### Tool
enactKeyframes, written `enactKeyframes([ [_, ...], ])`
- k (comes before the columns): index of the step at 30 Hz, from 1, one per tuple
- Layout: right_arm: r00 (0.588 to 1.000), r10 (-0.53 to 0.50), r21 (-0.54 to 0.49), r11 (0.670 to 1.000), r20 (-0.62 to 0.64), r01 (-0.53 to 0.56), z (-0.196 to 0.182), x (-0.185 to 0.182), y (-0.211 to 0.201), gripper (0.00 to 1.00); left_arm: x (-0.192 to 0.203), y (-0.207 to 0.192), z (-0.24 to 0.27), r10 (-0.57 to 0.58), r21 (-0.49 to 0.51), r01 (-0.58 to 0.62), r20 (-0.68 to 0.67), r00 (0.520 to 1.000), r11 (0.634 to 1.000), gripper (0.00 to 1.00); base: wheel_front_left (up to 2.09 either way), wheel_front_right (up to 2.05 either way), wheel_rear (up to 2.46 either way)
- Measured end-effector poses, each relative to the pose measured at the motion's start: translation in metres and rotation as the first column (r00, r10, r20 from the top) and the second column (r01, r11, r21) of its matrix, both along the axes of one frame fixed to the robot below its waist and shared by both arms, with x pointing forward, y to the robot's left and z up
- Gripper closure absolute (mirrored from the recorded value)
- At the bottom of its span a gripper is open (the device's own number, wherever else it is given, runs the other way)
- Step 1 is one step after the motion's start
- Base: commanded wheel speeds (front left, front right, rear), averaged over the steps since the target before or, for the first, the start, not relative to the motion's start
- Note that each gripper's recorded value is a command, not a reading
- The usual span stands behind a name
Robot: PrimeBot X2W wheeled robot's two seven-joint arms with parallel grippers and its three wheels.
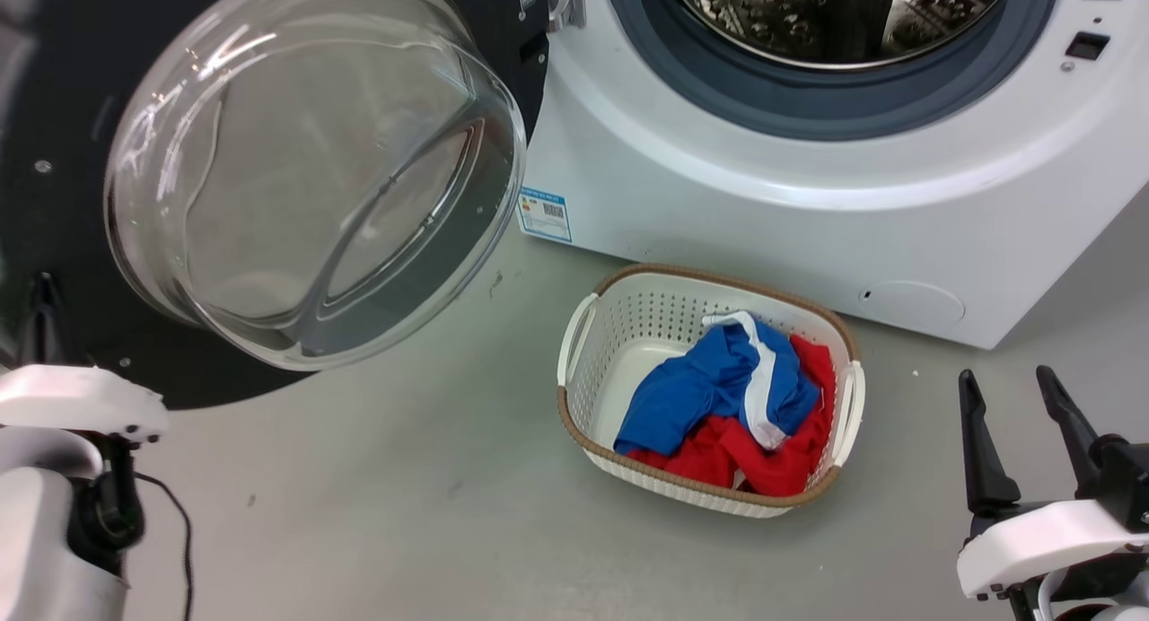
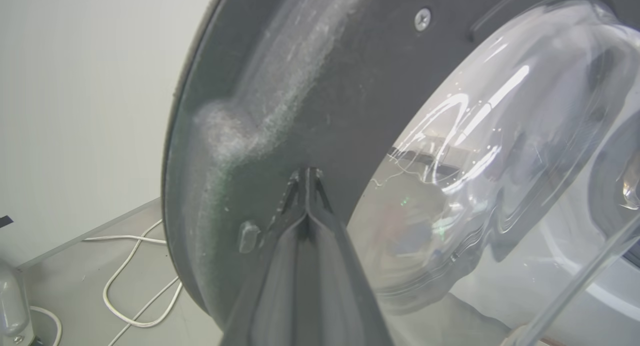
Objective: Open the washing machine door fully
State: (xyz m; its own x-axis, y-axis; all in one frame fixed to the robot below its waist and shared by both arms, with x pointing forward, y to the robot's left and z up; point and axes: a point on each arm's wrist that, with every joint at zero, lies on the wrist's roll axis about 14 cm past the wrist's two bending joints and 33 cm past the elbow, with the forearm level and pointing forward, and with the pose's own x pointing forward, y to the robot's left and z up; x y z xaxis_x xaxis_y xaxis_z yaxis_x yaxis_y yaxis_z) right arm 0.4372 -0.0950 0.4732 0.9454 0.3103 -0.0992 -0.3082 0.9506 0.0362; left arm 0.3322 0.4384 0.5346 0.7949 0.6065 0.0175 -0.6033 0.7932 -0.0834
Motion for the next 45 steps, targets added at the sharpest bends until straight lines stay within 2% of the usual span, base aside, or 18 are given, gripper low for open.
enactKeyframes([
  [8,1.0,-0.001,0.009,1.0,0.021,0.001,0.01,-0.016,0.0,0.0,-0.015,-0.032,0.009,-0.057,0.011,0.057,0.064,0.996,0.998,1.0,0.0,0.0,0.0],
  [16,0.999,0.001,0.009,1.0,0.053,-0.001,0.024,-0.039,-0.001,0.0,-0.039,-0.085,0.007,-0.142,0.011,0.142,0.106,0.984,0.99,1.0,0.0,0.0,0.0],
  [21,0.997,-0.031,0.017,0.999,0.072,0.03,0.031,-0.048,-0.013,0.0,-0.036,-0.125,0.004,-0.221,-0.004,0.223,0.118,0.968,0.975,1.0,0.0,0.0,0.0],
  [22,0.997,-0.037,0.02,0.999,0.075,0.036,0.031,-0.05,-0.015,0.0,-0.033,-0.134,0.003,-0.246,-0.009,0.249,0.117,0.962,0.969,0.97,0.0,0.0,0.0],
  [23,0.996,-0.044,0.021,0.999,0.077,0.042,0.032,-0.051,-0.017,0.0,-0.031,-0.142,0.001,-0.268,-0.016,0.271,0.115,0.957,0.962,0.77,0.0,0.0,0.0],
  [26,0.994,-0.073,0.021,0.997,0.081,0.072,0.034,-0.055,-0.028,0.0,-0.02,-0.168,0.0,-0.342,-0.019,0.347,0.113,0.933,0.938,0.44,0.0,0.0,0.0],
  [27,0.993,-0.08,0.02,0.997,0.083,0.079,0.034,-0.057,-0.03,0.0,-0.017,-0.176,0.0,-0.364,-0.019,0.369,0.113,0.924,0.929,0.19,0.0,0.0,0.0],
  [28,0.993,-0.088,0.018,0.996,0.083,0.087,0.034,-0.058,-0.033,0.0,-0.013,-0.183,-0.001,-0.388,-0.018,0.393,0.109,0.915,0.92,0.05,0.0,0.0,0.0],
  [29,0.992,-0.096,0.015,0.995,0.084,0.095,0.034,-0.06,-0.036,0.0,-0.008,-0.189,-0.001,-0.409,-0.017,0.413,0.106,0.906,0.911,0.0,0.0,0.0,0.0],
  [34,0.986,-0.138,0.016,0.99,0.092,0.137,0.037,-0.066,-0.05,0.0,0.012,-0.216,0.0,-0.49,-0.025,0.495,0.114,0.864,0.868,0.0,0.0,0.0,0.0],
  [45,0.967,-0.241,0.01,0.971,0.085,0.241,0.034,-0.087,-0.084,0.0,0.037,-0.261,-0.022,-0.622,0.019,0.622,0.003,0.783,0.783,0.0,0.0,0.0,0.0],
])
